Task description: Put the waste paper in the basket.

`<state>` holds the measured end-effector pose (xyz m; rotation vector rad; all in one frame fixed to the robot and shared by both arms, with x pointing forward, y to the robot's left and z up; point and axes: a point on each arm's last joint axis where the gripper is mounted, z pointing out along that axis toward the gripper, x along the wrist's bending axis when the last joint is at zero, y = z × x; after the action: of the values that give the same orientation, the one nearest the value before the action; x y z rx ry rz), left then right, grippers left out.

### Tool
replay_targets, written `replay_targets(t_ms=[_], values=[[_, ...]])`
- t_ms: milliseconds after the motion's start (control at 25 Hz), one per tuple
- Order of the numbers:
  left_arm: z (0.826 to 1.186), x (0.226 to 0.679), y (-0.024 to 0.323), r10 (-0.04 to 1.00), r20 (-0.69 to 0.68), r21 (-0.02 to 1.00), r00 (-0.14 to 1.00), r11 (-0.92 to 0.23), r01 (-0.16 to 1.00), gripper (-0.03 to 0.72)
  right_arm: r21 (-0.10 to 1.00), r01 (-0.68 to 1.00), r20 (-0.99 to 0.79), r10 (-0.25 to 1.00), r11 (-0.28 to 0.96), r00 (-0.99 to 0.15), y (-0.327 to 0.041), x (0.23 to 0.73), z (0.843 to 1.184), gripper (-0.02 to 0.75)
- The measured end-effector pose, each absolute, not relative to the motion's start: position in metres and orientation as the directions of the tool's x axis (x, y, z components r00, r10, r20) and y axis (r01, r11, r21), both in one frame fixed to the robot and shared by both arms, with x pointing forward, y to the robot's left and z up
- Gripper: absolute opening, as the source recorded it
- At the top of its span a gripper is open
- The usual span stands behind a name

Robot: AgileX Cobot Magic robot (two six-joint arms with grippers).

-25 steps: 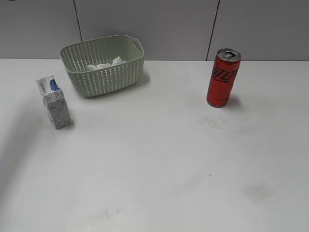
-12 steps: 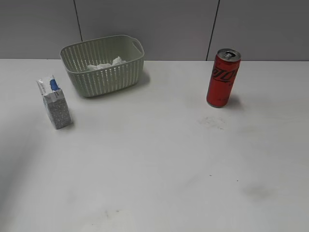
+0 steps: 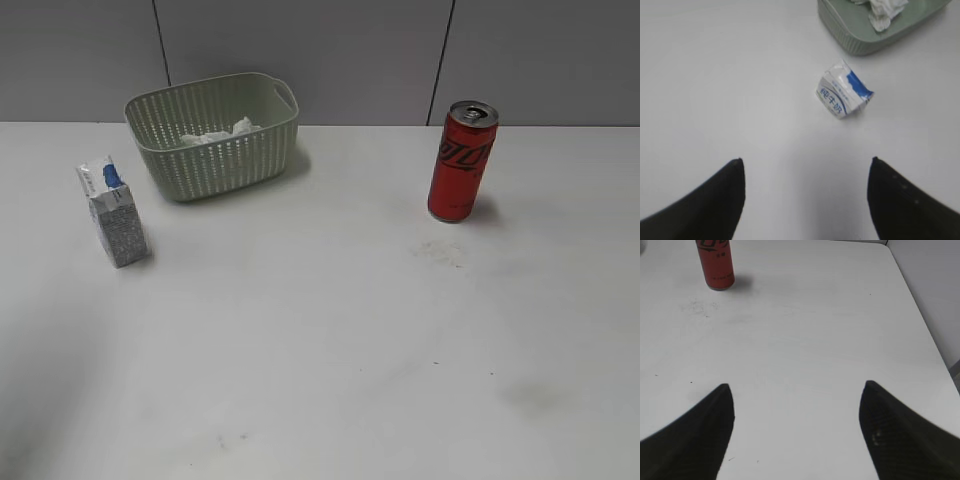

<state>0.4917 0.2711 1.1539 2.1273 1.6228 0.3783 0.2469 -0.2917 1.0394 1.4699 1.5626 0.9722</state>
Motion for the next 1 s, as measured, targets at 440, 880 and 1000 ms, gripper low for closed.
replay_targets(t_ms=[440,880,1000], values=[[1.081,0.396,0.275,0.964,-0.094,0.486,0.25,-0.175,0.856,0.561,0.909,0.414,-0.03,0.999,0.045,-0.042,-0.292,0.247,1.039,0.589],[1.048,0.327,0.281,0.967,-0.06,0.625,0.248,-0.157,0.765,0.561,0.909,0.414,-0.029,0.999,0.044,-0.043,-0.292,0.247,1.039,0.589],[1.056,0.313,0.282,0.967,-0.042,0.702,0.251,-0.15,0.697,0.561,0.909,0.414,-0.028,0.999,0.044,-0.043,-0.292,0.247,1.039,0.589]])
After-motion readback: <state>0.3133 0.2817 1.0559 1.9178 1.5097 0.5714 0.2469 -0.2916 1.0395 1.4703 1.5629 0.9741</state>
